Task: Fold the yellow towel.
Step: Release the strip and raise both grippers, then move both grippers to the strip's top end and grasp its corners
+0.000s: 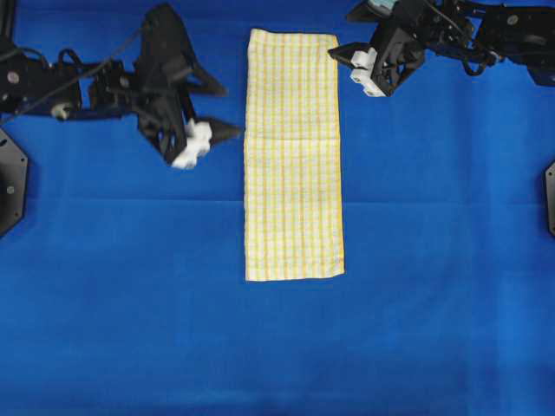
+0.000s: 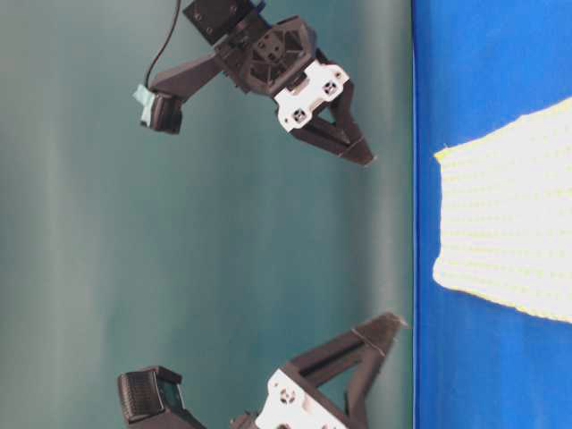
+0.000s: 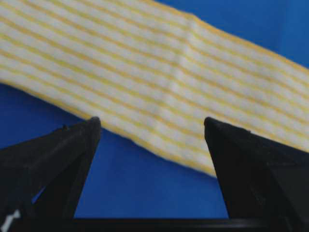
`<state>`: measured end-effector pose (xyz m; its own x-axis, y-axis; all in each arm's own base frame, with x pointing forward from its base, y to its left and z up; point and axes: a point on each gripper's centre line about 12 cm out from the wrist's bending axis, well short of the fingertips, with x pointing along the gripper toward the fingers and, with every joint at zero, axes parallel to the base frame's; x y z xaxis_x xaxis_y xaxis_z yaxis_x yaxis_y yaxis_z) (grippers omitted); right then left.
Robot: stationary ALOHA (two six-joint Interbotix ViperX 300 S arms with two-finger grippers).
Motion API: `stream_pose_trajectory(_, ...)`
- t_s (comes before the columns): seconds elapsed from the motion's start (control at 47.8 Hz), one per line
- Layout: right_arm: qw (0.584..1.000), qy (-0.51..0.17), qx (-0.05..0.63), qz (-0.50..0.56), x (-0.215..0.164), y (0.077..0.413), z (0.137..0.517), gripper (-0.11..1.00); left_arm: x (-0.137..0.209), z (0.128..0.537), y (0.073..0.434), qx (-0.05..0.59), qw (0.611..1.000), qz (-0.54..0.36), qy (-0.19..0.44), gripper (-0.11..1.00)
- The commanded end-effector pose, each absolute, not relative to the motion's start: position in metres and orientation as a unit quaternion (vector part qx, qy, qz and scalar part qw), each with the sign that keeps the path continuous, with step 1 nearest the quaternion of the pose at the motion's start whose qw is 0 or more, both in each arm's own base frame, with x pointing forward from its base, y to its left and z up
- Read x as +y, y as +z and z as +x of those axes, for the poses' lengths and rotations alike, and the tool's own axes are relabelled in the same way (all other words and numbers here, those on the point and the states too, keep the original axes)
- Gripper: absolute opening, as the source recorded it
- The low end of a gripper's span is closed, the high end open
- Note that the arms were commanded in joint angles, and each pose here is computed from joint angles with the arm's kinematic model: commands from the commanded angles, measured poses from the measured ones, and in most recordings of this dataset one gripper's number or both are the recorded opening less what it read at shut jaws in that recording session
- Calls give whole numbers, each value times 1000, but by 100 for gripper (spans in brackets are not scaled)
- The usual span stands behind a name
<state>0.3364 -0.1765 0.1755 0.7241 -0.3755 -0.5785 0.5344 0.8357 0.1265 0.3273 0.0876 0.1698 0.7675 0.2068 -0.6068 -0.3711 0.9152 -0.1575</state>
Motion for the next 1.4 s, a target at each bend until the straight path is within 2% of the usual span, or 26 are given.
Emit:
stream_pose_trajectory(0.0,926,-251,241,148,-177,188,336,76,98,332,175,280,937,-130,165,84)
stream_pose_trajectory(0.251,918,-271,228,177,-188,173,336,81,132,347,164,252,937,-134,201,87)
stream_pose_trajectory(0.523,899,-301,235,215,-207,129,343,81,177,358,137,254,923,-148,247,90)
stream_pose_trajectory(0.733,893,-308,238,225,-213,111,349,81,201,360,108,259,914,-155,271,90)
stream_pose_trajectory(0.921,889,-313,241,230,-219,100,355,81,212,364,85,261,910,-159,280,90)
stream_pose_trajectory(1.13,883,-318,249,237,-223,89,358,80,213,367,82,263,909,-161,280,88)
stream_pose_trajectory(1.193,882,-319,252,239,-223,86,359,79,213,367,81,264,909,-162,281,85)
stream_pose_trajectory(1.256,880,-321,252,242,-224,84,359,76,212,368,81,264,909,-161,280,77)
stream_pose_trajectory(1.298,880,-321,254,242,-224,83,360,70,212,368,81,264,909,-161,279,68)
stream_pose_trajectory(1.381,880,-320,254,242,-223,83,360,50,210,369,80,265,909,-161,277,44)
